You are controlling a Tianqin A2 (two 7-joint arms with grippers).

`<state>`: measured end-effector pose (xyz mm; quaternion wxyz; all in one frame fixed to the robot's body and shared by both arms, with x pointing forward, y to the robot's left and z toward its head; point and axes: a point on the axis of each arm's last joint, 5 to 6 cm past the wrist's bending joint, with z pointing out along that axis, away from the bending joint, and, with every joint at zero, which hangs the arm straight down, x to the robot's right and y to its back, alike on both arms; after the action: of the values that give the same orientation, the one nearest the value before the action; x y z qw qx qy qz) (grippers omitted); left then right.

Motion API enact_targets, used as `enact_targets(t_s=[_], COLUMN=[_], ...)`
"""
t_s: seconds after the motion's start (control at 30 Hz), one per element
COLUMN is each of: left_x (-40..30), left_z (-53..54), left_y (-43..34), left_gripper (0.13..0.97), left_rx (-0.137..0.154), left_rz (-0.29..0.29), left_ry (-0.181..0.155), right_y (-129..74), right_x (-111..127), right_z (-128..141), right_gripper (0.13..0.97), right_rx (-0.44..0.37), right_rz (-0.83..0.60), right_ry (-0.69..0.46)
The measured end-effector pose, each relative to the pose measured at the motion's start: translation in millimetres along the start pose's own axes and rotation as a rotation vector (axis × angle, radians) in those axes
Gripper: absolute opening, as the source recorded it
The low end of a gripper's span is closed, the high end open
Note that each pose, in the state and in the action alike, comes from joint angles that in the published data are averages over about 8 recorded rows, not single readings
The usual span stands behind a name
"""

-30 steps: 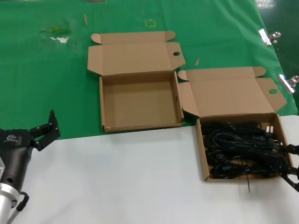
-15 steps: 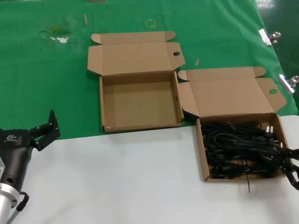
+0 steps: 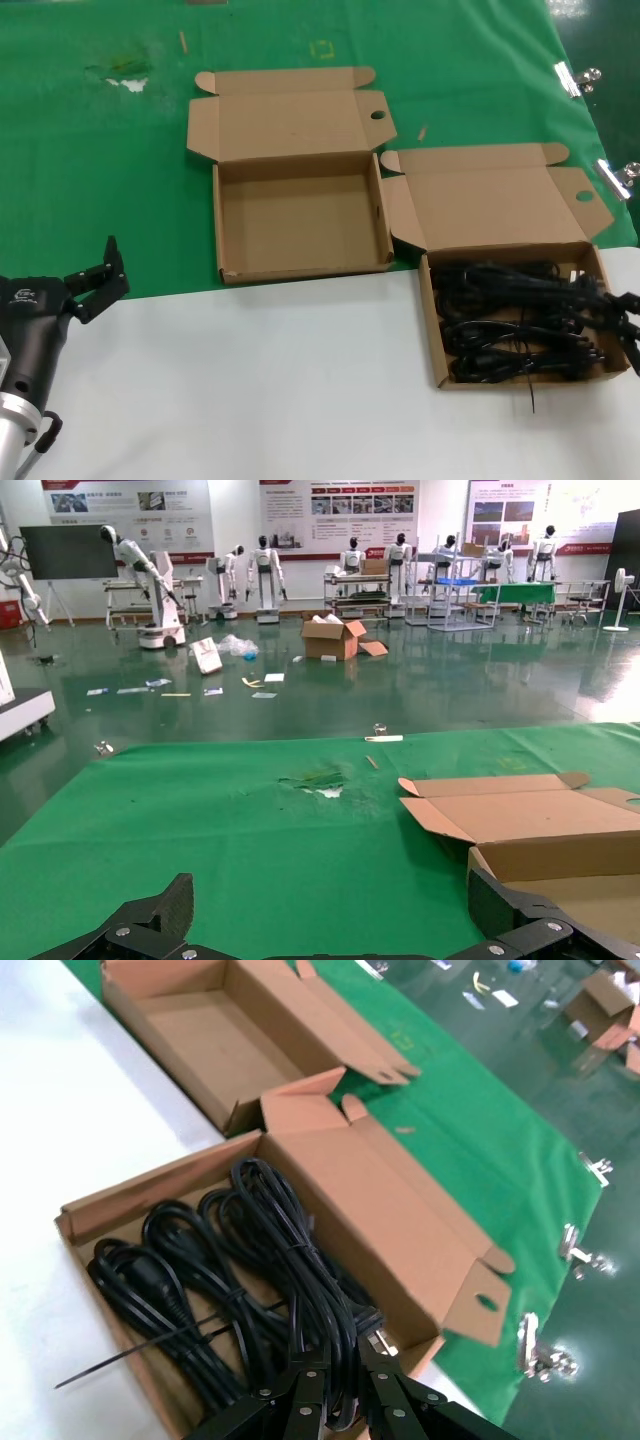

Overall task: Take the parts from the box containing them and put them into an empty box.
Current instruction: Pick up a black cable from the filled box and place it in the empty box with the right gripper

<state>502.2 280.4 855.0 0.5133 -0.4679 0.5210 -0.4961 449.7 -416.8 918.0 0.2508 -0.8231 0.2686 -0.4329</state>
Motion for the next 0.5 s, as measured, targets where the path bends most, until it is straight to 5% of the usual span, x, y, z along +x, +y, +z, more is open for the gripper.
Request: enact_targets(t_s=[0.5], left_x=[0.0], left_z=[0.0], left_y=[0.0], left_gripper=[0.966], left_rx=[0.0], left_rz=[0.0], left_ry=[0.0], right_y=[-43], right_x=[-6], right_z=[8], right_gripper=[0.173], right_rx=[0.115], right_rz=[-0.003], right_ry=[0.05])
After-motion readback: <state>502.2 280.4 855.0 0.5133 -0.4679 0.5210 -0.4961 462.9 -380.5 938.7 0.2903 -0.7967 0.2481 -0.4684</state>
